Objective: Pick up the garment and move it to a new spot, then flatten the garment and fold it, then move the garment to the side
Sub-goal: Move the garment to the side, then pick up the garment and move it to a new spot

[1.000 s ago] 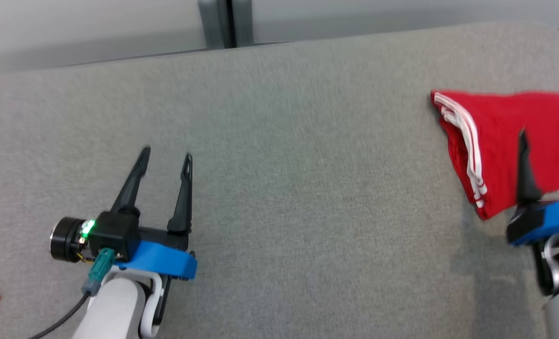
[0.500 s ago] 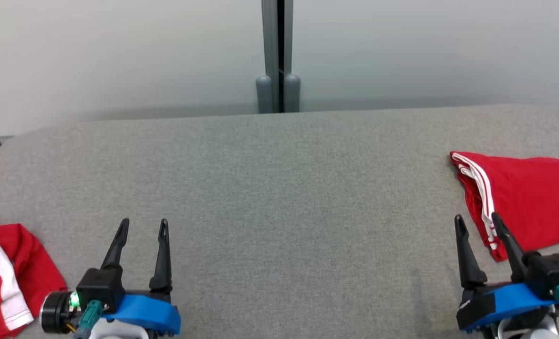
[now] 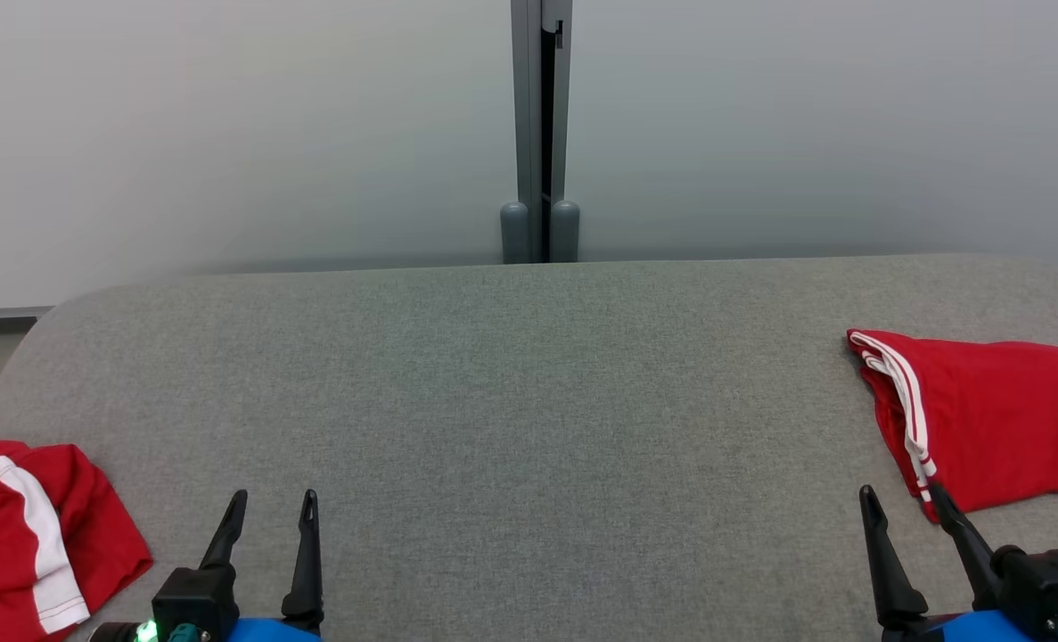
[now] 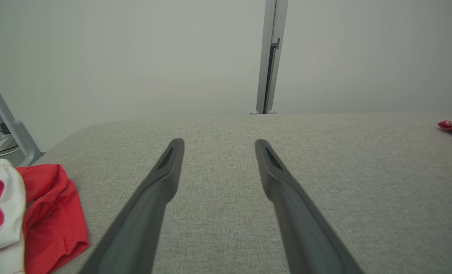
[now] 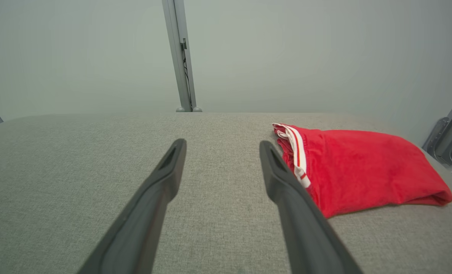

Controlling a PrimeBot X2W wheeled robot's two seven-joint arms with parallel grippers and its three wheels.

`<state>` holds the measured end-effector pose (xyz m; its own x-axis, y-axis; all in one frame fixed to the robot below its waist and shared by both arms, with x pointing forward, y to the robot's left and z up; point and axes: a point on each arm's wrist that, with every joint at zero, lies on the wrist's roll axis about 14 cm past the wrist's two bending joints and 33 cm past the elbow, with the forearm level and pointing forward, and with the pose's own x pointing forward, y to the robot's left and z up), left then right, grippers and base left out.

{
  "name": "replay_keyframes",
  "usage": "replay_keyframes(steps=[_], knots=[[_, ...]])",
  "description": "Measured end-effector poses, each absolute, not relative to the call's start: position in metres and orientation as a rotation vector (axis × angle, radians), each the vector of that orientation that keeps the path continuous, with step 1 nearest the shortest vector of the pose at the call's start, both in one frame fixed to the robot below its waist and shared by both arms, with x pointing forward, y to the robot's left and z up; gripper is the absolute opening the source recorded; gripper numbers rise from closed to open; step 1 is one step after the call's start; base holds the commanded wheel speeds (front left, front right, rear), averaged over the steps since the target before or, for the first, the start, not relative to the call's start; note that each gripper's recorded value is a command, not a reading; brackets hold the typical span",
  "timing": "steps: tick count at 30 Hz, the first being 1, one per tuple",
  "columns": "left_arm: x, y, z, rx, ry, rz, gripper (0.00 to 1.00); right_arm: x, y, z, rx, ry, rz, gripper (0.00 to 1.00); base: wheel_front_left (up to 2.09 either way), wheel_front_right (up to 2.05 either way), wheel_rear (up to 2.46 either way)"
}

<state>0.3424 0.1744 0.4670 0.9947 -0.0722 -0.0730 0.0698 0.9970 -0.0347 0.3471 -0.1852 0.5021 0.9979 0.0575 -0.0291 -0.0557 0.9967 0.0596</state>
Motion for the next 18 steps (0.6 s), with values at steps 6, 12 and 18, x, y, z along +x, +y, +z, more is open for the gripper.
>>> replay_keyframes(steps=[6,12,18], knots=[[0.3385,0.1759,0.4630,-0.031,0.090,-0.071,1.00,0.3381,-0.1871,0.5034,0.074,0.038,0.050,1.00,0.00,0.00,0.00],[0.3387,0.1747,0.4610,-0.028,0.100,-0.078,1.00,0.3362,-0.1884,0.5054,0.074,0.036,0.046,1.00,0.00,0.00,0.00],[0.3380,0.1752,0.4606,-0.032,0.102,-0.074,1.00,0.3359,-0.1883,0.5060,0.078,0.035,0.046,1.00,0.00,0.00,0.00]])
